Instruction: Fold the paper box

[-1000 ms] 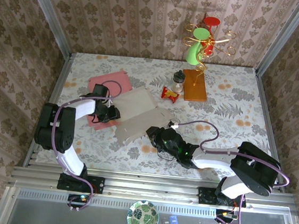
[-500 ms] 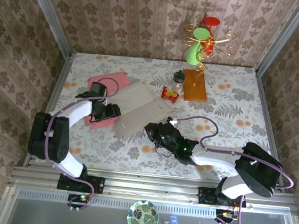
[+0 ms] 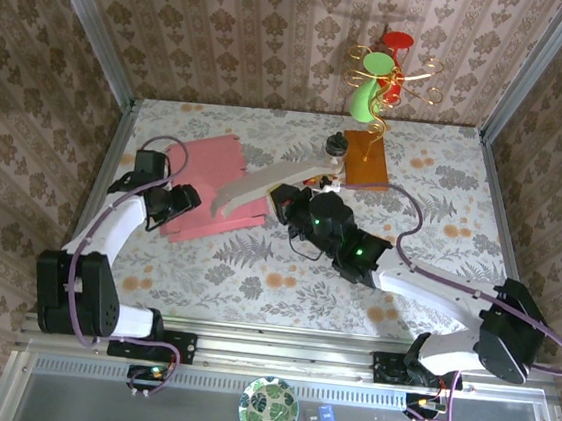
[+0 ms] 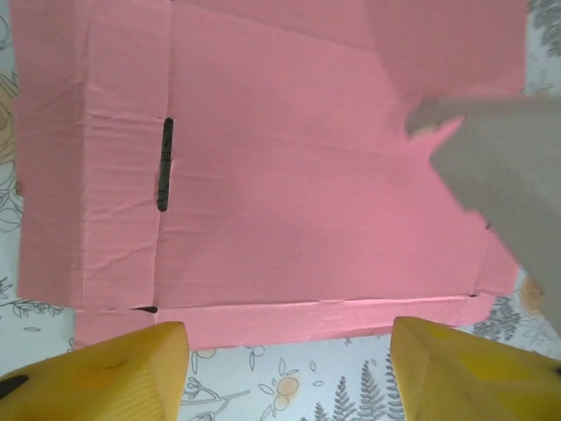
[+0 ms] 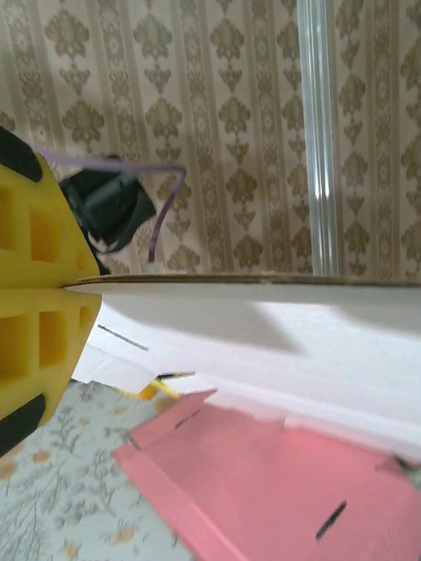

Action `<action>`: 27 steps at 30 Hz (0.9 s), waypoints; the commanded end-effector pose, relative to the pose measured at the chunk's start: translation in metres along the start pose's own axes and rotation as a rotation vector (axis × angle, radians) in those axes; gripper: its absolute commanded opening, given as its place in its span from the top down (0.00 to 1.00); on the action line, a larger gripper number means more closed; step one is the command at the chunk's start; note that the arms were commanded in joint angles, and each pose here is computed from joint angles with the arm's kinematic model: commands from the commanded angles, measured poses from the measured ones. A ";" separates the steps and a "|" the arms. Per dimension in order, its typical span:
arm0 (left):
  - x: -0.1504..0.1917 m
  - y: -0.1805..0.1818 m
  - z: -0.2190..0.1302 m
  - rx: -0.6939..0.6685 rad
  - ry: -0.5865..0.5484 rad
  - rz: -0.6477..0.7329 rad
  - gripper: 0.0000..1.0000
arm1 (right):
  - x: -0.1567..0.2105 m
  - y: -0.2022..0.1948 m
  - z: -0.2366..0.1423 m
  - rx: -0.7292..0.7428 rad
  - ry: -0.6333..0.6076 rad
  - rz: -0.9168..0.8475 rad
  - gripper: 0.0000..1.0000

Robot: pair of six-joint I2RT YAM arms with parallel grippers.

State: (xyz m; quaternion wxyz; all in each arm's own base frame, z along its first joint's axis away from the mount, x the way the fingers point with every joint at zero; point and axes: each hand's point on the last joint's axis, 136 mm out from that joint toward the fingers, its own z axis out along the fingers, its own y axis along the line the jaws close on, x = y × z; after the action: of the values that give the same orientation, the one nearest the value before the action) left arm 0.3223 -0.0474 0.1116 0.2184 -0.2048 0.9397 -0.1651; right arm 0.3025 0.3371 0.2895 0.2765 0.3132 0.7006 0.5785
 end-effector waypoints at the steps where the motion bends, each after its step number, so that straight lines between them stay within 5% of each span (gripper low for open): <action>1: -0.010 -0.006 -0.027 0.004 -0.067 -0.010 0.37 | -0.015 0.032 -0.019 -0.011 -0.059 -0.048 1.00; 11: -0.025 -0.054 -0.051 0.056 -0.128 0.057 0.37 | -0.050 0.055 -0.089 0.120 -0.185 -0.036 1.00; 18: -0.011 -0.111 -0.071 0.157 -0.092 0.206 0.38 | -0.076 0.034 -0.136 0.314 -0.279 0.017 1.00; 23: 0.006 -0.166 -0.108 0.287 -0.083 0.306 0.38 | -0.091 0.001 -0.137 0.491 -0.280 0.124 1.00; 27: 0.017 -0.210 -0.142 0.406 -0.050 0.308 0.37 | -0.113 -0.006 -0.113 0.499 -0.286 0.184 1.00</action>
State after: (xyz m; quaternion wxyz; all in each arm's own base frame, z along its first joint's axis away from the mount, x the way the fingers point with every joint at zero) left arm 0.3179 -0.1862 0.2893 0.3197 -0.0202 0.9064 -0.2753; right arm 0.2854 0.1796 0.3267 0.2700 0.4903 0.7343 0.3841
